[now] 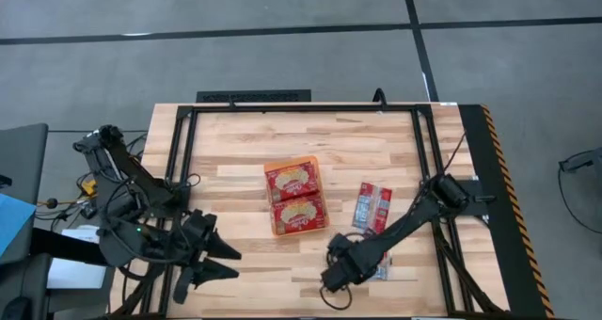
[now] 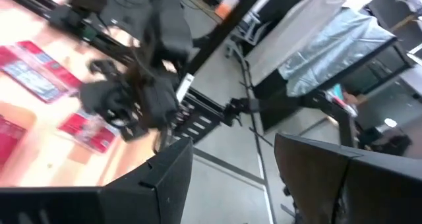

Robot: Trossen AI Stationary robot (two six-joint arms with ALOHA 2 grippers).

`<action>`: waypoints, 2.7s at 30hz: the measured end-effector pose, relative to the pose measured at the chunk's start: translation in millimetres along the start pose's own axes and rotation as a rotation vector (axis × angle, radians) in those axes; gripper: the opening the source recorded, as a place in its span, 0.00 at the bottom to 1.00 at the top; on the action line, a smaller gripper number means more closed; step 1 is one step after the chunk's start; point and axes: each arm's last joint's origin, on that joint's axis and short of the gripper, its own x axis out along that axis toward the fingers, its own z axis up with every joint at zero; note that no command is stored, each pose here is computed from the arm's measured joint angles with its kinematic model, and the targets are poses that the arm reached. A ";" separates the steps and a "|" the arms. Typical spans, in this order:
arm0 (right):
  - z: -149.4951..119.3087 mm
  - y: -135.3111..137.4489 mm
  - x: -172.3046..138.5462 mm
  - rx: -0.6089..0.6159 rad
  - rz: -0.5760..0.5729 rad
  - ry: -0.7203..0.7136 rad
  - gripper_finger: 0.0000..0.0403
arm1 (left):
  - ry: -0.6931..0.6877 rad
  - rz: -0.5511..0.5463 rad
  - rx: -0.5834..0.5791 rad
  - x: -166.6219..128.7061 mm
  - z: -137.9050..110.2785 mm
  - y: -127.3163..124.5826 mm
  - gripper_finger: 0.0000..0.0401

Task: Sort popcorn bags into baskets
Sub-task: Put the red popcorn bag into the orange bin

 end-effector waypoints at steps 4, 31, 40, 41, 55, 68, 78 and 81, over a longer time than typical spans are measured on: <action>-17.7 0.7 19.8 0.026 0.031 0.062 0.16 | -0.007 0.016 0.017 1.3 1.0 1.9 0.51; 63.7 29.4 -8.6 -0.005 0.574 -0.199 0.12 | 0.017 0.518 0.043 -23.6 -68.3 41.6 0.51; 23.1 23.8 -4.4 0.070 0.352 -0.090 0.03 | 0.081 0.572 0.014 -4.4 -93.6 44.6 0.51; 19.5 24.8 -3.5 0.067 0.349 -0.103 0.03 | 0.076 0.567 0.000 -3.5 -92.1 44.3 0.51; 10.4 30.2 17.8 0.111 0.446 -0.041 0.04 | 0.051 0.491 0.038 8.4 -74.1 38.6 0.51; 40.7 35.5 -7.9 0.073 0.529 -0.479 0.08 | 0.125 0.238 0.010 31.7 -47.6 21.8 0.51; 26.0 26.0 -53.6 -0.010 0.501 -0.319 0.02 | -0.188 0.093 0.231 22.9 -4.2 -4.7 0.51; 7.8 29.9 -41.8 0.001 0.444 -0.237 0.04 | -0.260 0.084 0.257 19.9 2.3 -11.1 0.51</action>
